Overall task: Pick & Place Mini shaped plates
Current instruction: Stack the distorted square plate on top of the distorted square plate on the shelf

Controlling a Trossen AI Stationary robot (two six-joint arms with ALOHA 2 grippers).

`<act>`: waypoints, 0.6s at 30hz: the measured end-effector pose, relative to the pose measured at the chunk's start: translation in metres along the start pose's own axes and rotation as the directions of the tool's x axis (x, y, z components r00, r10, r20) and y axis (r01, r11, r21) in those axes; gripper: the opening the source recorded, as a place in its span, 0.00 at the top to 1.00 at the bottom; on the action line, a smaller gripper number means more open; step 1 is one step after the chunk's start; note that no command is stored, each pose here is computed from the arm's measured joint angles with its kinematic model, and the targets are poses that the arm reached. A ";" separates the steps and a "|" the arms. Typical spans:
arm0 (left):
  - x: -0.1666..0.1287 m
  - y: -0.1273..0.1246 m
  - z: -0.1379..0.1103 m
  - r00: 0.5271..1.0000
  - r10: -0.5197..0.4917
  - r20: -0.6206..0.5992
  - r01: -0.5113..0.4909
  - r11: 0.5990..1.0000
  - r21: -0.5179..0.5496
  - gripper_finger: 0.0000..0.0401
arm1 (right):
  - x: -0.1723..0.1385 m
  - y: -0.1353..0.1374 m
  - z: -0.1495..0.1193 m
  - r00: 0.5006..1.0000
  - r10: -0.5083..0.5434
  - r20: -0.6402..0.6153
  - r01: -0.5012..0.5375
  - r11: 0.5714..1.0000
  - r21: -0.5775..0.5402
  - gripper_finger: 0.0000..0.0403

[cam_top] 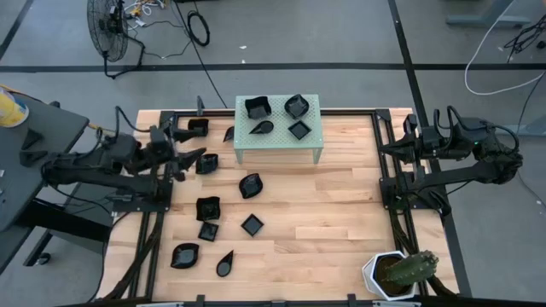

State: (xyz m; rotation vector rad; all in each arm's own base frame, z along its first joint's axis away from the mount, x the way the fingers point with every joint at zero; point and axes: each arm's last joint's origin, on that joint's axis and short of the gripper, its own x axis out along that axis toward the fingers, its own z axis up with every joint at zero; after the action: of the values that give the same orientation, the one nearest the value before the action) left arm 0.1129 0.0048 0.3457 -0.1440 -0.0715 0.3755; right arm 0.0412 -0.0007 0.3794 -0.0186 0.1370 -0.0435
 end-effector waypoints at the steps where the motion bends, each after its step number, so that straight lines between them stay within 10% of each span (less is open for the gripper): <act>1: 0.003 -0.002 0.004 1.000 0.016 -0.017 -0.015 0.999 0.028 0.23 | 0.000 0.000 0.000 1.000 0.000 0.000 0.000 1.000 0.000 0.99; 18: 0.031 0.015 0.044 0.892 0.393 -0.222 -0.320 0.898 0.302 0.24 | 0.000 0.000 0.000 1.000 0.000 0.000 0.000 1.000 0.000 0.99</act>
State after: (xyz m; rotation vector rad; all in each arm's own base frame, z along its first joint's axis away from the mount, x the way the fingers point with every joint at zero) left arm 0.1318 0.0354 0.3887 0.0520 0.2881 0.7290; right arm 0.0412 -0.0007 0.3794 -0.0186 0.1369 -0.0434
